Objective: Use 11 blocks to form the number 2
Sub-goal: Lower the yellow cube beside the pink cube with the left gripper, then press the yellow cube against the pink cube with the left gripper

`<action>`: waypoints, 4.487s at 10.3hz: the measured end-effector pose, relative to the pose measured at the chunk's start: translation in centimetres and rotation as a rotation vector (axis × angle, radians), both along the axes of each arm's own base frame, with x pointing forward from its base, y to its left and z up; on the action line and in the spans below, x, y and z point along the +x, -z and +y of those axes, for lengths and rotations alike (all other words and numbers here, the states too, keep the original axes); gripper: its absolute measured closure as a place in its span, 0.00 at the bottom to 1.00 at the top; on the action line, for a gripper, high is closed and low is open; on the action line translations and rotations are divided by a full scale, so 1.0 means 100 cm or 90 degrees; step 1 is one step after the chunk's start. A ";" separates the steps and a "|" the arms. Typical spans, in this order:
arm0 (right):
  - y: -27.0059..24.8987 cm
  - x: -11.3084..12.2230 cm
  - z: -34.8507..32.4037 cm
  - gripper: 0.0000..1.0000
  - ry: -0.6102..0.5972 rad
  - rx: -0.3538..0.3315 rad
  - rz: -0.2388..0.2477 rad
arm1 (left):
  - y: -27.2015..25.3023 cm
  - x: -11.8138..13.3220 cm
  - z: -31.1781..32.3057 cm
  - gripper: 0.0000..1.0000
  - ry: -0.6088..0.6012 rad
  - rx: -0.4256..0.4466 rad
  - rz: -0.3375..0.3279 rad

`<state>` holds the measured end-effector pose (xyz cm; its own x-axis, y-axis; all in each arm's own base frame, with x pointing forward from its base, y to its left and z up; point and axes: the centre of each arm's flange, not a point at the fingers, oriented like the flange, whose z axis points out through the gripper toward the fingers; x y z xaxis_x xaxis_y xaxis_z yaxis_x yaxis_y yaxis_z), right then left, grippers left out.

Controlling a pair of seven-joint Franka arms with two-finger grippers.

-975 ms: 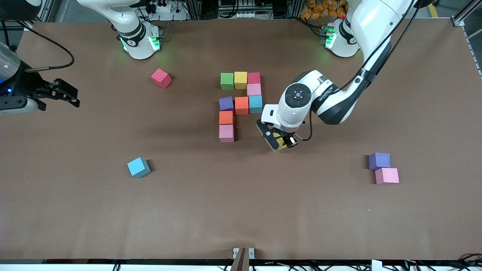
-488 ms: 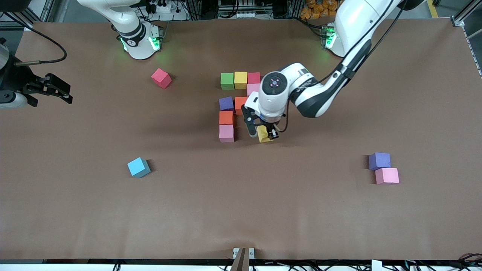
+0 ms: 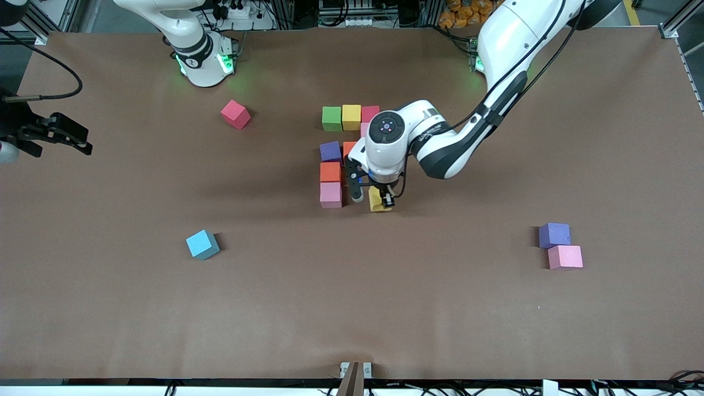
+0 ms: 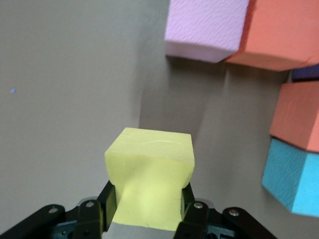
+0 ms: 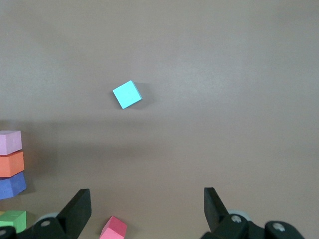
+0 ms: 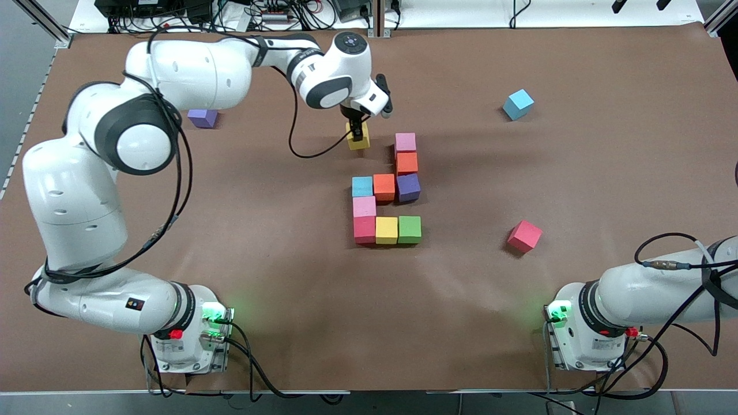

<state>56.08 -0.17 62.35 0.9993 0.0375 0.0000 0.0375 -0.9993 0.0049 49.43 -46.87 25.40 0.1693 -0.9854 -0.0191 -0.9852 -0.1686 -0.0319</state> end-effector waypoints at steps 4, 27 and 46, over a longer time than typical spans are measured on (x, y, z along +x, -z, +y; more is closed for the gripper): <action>0.009 0.005 0.001 0.00 -0.001 0.000 0.007 | 0.011 -0.014 -0.032 0.46 0.024 0.029 0.010; 0.014 0.011 -0.023 0.00 -0.026 0.030 -0.001 | 0.030 -0.016 -0.076 0.46 0.038 0.042 0.006; 0.014 0.010 -0.023 0.00 -0.027 0.030 0.000 | 0.039 -0.019 -0.083 0.30 0.040 0.042 0.009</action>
<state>57.12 -2.43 60.96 0.9968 0.0797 0.0032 0.0798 -0.9959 -0.0425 47.49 -55.13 21.50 0.1056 -0.9907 -0.0860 -0.9943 -0.1037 -0.0263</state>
